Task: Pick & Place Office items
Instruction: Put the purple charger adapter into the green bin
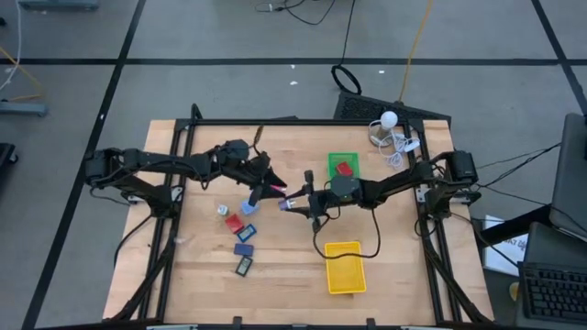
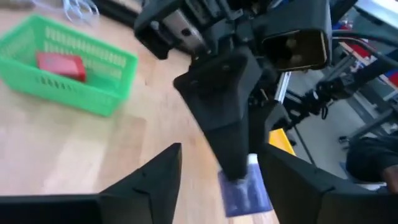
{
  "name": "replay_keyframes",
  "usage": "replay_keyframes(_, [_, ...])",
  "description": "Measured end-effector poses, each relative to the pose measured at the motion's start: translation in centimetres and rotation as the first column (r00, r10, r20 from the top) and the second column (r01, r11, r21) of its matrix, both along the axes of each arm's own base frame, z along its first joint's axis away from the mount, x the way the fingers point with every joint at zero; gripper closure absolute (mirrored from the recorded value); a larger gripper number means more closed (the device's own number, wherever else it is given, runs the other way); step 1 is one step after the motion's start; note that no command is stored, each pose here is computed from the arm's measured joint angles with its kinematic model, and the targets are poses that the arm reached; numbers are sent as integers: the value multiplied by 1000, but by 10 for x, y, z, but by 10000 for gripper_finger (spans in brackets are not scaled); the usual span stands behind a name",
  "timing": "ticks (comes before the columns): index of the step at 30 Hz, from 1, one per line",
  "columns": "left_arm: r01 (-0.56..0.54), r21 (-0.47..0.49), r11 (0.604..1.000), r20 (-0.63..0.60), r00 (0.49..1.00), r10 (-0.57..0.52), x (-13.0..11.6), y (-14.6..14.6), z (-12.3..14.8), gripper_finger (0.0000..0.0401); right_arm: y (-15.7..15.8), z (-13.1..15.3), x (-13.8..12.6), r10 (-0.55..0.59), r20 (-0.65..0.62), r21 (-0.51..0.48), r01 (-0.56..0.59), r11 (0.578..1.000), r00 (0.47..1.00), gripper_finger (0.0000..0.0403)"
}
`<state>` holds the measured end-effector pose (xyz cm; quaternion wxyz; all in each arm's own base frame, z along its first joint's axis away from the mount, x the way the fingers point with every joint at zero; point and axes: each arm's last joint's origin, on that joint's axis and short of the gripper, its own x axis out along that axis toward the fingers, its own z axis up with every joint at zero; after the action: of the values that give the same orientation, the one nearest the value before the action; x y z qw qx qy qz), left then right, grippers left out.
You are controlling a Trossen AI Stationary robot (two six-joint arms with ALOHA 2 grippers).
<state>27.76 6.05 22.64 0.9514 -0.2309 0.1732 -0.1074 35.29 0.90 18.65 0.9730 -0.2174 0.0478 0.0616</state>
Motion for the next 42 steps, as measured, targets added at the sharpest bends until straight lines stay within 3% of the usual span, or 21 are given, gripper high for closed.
replay_keyframes(3, [-41,37,998,48,998,39,-8,11,11,169,-3,3,-8,-16,-67,48,19,999,998,273])
replay_keyframes(9, [-110,216,970,121,989,85,-17,29,19,151,-7,24,-32,-76,-108,137,90,986,991,273])
replay_keyframes(17, [-306,299,904,133,951,278,-17,38,19,138,-15,49,-76,-329,-216,124,360,925,919,273])
replay_keyframes(21, [-360,313,879,135,933,334,-17,40,19,139,-28,61,-91,-445,-320,112,500,859,836,273])
replay_keyframes(25, [-377,318,870,135,926,353,-18,41,19,146,-46,67,-97,-494,-499,137,627,767,712,273])
replay_keyframes(31, [-377,320,869,135,926,353,-18,41,19,153,-71,51,-92,-433,-739,116,731,672,516,273])
replay_keyframes(36, [-377,319,869,134,926,352,-18,40,19,143,-78,33,-76,-370,-848,39,741,671,379,273])
replay_keyframes(42, [-376,316,871,133,927,352,-18,40,19,133,-80,14,-65,-350,-880,-11,724,690,321,273])
